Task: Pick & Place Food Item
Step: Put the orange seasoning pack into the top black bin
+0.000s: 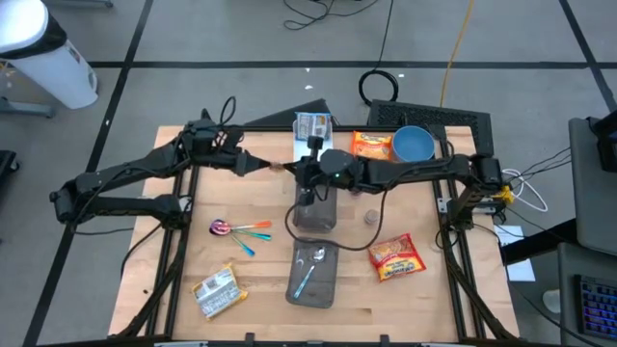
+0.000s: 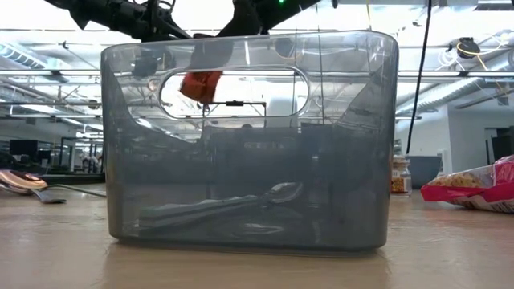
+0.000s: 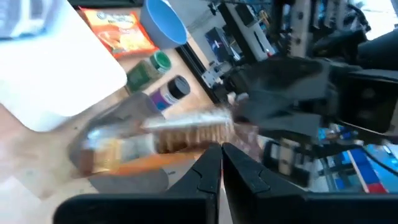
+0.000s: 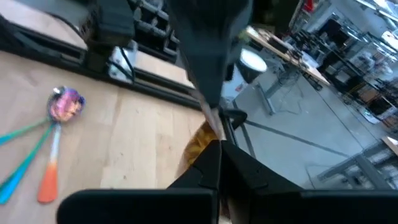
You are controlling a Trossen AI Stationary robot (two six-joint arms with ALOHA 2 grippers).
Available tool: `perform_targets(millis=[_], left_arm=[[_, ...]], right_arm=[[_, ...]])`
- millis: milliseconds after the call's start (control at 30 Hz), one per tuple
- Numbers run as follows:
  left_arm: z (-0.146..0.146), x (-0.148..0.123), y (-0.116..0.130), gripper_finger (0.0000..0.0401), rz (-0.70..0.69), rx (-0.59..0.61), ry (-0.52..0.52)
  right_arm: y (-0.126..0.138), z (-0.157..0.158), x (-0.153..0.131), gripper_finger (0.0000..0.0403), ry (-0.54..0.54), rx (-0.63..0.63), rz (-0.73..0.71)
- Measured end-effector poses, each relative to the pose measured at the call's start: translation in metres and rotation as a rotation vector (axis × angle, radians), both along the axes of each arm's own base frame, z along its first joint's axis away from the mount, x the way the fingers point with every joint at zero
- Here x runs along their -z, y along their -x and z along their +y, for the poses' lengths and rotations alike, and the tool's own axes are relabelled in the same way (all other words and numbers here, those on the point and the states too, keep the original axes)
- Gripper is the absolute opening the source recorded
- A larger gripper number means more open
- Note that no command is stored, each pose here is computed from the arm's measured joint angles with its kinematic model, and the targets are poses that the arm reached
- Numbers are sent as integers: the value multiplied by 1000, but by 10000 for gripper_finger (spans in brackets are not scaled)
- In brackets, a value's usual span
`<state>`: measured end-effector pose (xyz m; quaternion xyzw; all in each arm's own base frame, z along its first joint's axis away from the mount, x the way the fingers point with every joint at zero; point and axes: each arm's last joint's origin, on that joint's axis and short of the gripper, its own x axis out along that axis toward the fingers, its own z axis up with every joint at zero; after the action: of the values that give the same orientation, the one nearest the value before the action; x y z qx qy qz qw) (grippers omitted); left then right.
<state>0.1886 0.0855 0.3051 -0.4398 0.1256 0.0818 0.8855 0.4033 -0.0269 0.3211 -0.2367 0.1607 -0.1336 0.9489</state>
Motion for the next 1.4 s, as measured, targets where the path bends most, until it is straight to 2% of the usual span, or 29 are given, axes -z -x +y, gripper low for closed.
perform_targets(millis=[267,467,700,900,967,1067,1267,1400], left_arm=[[14,0,7,101,9,-79,-35],[20,0,10,162,19,-70,-153],[24,1,12,186,77,-137,-324],[25,1,12,186,107,-146,-426],[25,1,12,187,104,-148,-420],[24,2,12,187,94,-154,-350],[20,4,12,187,77,-24,-309],[16,5,10,187,69,28,-300]], right_arm=[[11,2,-17,0,-56,-13,-58],[23,2,-25,0,-170,-59,-34],[44,2,-25,0,-326,-47,97],[51,3,-18,0,-354,-20,195],[52,3,-15,0,-360,-12,223],[50,2,-9,0,-362,-6,256],[50,1,-1,0,-355,1,284],[54,-5,17,0,-381,39,338]])
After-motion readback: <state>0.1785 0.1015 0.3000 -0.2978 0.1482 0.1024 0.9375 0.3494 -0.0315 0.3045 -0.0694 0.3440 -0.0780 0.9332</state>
